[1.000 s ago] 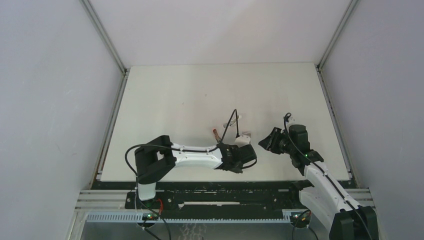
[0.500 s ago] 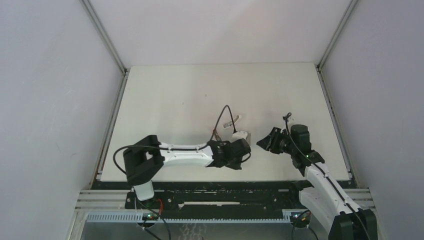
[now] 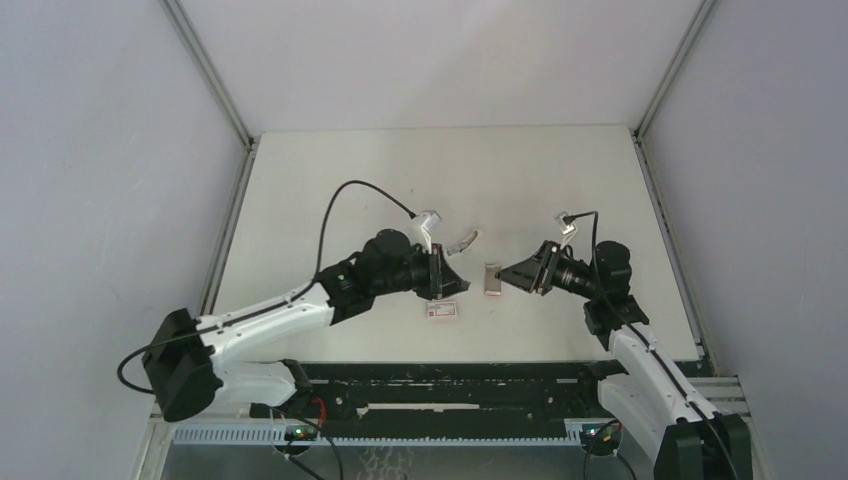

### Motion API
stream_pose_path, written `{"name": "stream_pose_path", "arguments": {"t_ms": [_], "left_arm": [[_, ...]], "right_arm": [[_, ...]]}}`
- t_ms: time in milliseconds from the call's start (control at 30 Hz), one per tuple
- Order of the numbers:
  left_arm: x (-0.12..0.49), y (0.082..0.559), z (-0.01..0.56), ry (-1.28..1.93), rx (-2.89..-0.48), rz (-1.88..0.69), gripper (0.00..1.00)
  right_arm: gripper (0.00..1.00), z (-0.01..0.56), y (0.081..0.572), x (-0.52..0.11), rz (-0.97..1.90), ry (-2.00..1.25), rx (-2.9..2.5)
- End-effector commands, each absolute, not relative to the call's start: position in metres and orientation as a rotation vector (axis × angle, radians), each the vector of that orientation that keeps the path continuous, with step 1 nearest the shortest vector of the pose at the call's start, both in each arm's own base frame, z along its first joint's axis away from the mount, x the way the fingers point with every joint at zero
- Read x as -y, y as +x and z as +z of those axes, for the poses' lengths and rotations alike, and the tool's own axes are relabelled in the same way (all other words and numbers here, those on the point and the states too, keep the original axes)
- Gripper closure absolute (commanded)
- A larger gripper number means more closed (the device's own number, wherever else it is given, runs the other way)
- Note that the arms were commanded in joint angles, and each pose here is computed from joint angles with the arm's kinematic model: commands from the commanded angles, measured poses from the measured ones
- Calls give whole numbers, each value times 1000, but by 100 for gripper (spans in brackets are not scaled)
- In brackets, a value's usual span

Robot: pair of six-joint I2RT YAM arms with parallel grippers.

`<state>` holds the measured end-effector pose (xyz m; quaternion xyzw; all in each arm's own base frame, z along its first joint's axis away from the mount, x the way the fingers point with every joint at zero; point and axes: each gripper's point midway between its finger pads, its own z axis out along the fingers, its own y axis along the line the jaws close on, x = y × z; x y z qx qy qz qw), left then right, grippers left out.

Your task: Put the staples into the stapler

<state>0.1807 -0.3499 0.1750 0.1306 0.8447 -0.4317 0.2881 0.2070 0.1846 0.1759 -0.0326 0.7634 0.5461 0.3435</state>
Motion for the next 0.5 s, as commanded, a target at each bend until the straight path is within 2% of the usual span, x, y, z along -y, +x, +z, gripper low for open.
{"name": "stream_pose_path", "arguments": {"t_ms": [0, 267, 467], "left_arm": [[350, 159, 236, 468, -2022, -1435, 82], [340, 138, 275, 494, -1869, -1601, 82], [336, 129, 290, 504, -1797, -1664, 82]], "right_arm": [[55, 233, 197, -202, 1588, -211, -1778], [45, 287, 168, -234, 1738, -310, -1564], [45, 291, 161, -246, 1764, -342, -1552]]}}
